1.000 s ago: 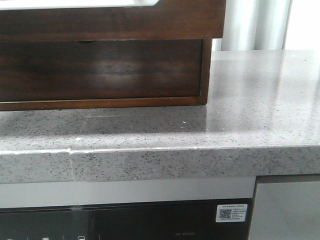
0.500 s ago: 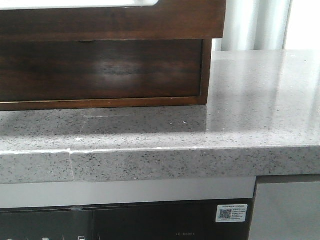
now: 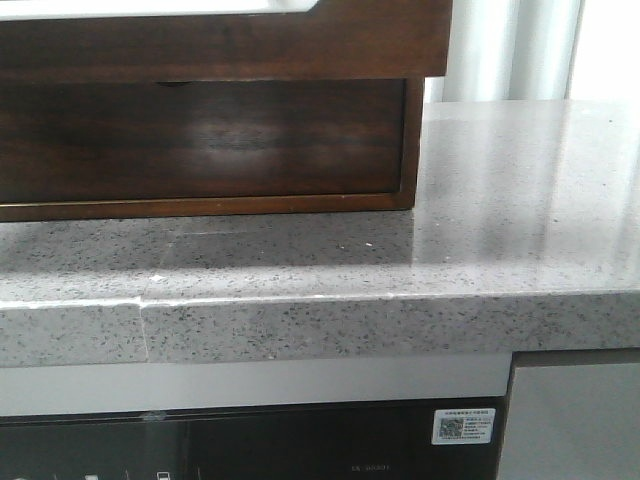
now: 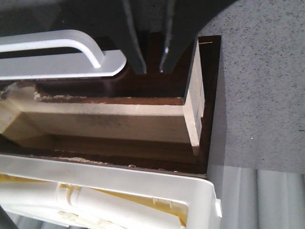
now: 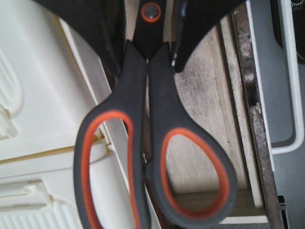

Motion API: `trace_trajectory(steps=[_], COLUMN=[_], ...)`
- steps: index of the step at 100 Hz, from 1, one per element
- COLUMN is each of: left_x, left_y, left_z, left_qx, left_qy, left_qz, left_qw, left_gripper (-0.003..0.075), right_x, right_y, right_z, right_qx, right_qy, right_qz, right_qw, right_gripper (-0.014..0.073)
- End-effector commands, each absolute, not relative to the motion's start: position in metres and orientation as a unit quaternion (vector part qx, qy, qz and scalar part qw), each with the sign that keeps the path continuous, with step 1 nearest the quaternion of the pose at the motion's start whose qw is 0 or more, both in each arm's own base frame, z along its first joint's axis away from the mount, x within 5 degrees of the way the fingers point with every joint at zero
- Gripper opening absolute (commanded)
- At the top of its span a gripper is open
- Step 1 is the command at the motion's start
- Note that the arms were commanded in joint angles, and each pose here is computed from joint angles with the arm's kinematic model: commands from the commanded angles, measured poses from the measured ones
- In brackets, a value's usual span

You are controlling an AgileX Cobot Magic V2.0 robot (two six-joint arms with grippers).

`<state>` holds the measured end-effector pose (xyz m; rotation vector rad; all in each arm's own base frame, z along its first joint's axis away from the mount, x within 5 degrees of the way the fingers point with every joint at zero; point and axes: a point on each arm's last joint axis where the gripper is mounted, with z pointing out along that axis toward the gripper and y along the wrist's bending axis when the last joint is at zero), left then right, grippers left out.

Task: Put scissors in drawer with both arms
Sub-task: 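Carry the scissors with the right gripper over the open drawer, then lower the scissors into the drawer and open the right gripper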

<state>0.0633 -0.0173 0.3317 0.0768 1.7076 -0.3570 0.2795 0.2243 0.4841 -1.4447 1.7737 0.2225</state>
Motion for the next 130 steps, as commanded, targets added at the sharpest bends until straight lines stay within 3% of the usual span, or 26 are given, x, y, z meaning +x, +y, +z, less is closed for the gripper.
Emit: trace_trajectory(steps=[1, 70, 130], left_x=[0.062, 0.062, 0.062], left_y=[-0.018, -0.019, -0.019], left_z=[0.348, 0.346, 0.346], left_qx=[0.054, 0.086, 0.086], left_qy=[0.721, 0.726, 0.726], left_qz=[-0.153, -0.132, -0.132], left_qw=[0.674, 0.669, 0.669], left_gripper=[0.0004, 0.0004, 0.0004], right_x=[0.268, 0.281, 0.299], right_y=[0.217, 0.253, 0.27], right_z=[0.5, 0.466, 0.434], right_qx=[-0.579, -0.646, -0.656], right_qy=[0.689, 0.653, 0.665], right_qz=[0.084, 0.076, 0.082], right_qw=[0.428, 0.388, 0.348], right_gripper=[-0.0124, -0.0124, -0.0123])
